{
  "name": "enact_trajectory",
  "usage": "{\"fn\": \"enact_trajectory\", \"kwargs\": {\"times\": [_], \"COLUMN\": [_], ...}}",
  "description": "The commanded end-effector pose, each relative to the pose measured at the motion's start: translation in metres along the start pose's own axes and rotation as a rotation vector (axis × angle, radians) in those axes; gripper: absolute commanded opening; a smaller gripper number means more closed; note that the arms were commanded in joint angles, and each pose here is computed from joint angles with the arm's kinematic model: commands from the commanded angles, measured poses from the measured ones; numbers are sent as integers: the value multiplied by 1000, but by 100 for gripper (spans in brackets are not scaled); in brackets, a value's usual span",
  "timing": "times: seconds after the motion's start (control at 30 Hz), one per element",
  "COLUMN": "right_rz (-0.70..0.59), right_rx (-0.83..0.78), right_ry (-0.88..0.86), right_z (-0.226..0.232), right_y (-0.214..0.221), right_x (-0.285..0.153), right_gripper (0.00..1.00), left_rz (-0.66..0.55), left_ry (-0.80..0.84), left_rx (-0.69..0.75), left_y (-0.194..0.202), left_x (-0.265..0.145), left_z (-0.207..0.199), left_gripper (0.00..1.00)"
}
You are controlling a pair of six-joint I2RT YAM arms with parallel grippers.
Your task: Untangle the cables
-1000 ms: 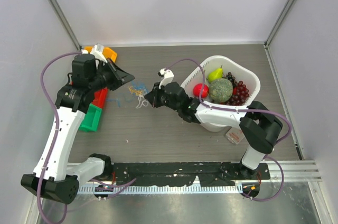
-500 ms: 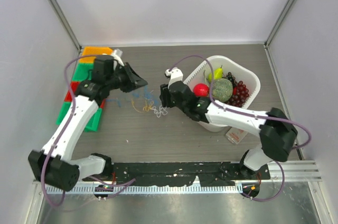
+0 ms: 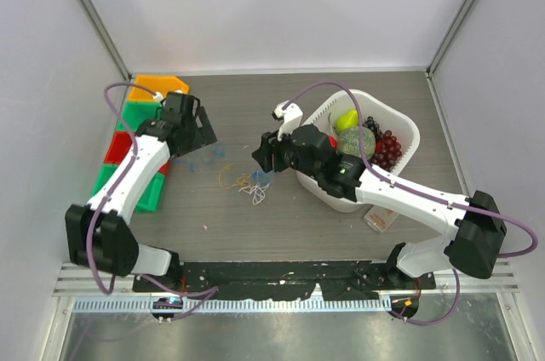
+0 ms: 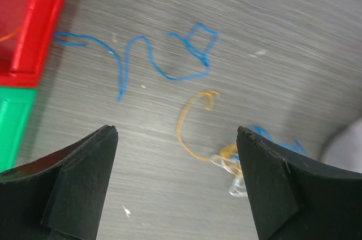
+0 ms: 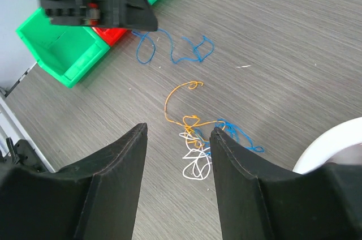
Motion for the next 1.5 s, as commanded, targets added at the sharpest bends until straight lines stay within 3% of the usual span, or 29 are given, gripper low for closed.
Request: {"fn": "enact_trajectory", "kwargs": {"times": [0.0,0.17,0.27,0.3,0.4,0.43,0.67,0.9,1.07,1.2,1.47], "right_rz": [-51,-54,-51,-50,-43,-32,86,87,50,30,-12], "right_rx": [-8,-1,-2,0,-10,-18,-17,81,121,236,270], "right_ry": [-68,-76,-78,-76,-77,-89,-170,-199,-245,-264,-311], "right_z": [13,12,12,12,13,14,8,12,3,2,5], "right_y": [-17,-17,-16,-16,-16,-15,-19,-51,-68,-77,-75], "right_x": [-6,-11,-11,-11,-7,-5,20,48,45,41,36], "right_gripper": [54,54,54,54,54,54,54,56,57,57,55], "left_rz": [83,214,215,239,267,259,172,83,-50,-112,-131], "left_ry": [-235,-306,-271,-245,-140,-110,252,496,650,697,776], "left_rx": [89,103,102,99,110,115,187,177,161,156,135], "left_y": [-2,10,14,15,12,10,-2,-7,-18,-25,-29], "left_x": [45,91,106,109,103,95,-3,-82,-136,-159,-178], "left_z": [25,34,33,33,26,24,-2,-19,-30,-34,-41], "left_gripper": [90,87,83,72,2,0,0,0,0,0,0]}}
Point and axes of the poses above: each gripper's point midway between its finger pads, its own x axis out along the fingers, its own z axis along the line the jaws close on, y = z × x, the point moved 7 cm from there along -x, back along the fingers, and after that the axes turned 8 degrees about x, right-handed, at the moved point
